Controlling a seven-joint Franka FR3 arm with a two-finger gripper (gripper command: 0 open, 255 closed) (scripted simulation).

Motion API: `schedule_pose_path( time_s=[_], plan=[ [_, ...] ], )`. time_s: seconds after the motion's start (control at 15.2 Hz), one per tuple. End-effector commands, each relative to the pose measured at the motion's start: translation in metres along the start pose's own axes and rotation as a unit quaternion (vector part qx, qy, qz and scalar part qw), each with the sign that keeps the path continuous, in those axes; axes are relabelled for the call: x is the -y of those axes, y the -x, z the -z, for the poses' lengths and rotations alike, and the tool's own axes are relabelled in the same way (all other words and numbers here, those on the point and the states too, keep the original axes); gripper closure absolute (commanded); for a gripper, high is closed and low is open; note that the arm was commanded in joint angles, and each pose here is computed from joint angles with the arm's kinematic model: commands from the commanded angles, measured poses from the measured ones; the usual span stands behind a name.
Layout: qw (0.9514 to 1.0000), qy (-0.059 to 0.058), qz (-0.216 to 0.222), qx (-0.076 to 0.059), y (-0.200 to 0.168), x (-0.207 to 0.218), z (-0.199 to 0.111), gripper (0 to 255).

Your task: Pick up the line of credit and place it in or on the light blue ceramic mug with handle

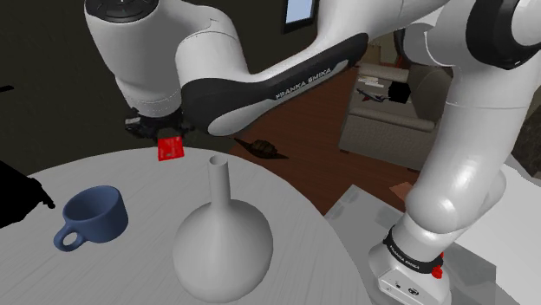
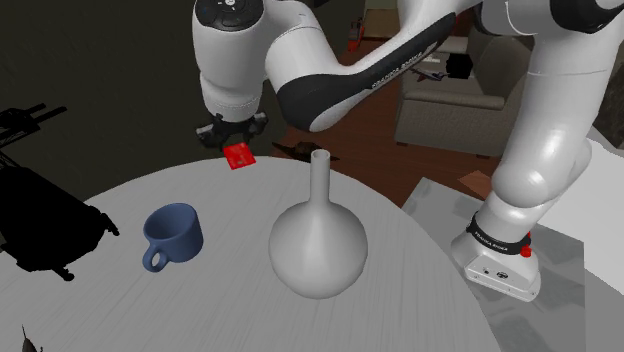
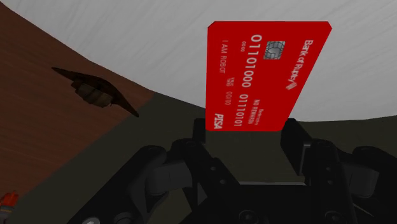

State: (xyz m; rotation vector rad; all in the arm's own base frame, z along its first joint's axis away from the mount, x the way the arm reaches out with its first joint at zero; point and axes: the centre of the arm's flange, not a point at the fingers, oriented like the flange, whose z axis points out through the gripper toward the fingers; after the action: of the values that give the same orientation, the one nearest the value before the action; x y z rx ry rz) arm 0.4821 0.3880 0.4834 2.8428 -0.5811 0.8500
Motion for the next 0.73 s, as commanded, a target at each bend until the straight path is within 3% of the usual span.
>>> schedule_pose_path(
  time_s=[0.0, 0.66],
  plan=[
    [1.0000, 0.001, 0.000, -0.001, 0.006, 0.023, 0.003, 255],
    [1.0000, 0.001, 0.000, -0.001, 0.036, 0.148, 0.032, 255]
  ],
)
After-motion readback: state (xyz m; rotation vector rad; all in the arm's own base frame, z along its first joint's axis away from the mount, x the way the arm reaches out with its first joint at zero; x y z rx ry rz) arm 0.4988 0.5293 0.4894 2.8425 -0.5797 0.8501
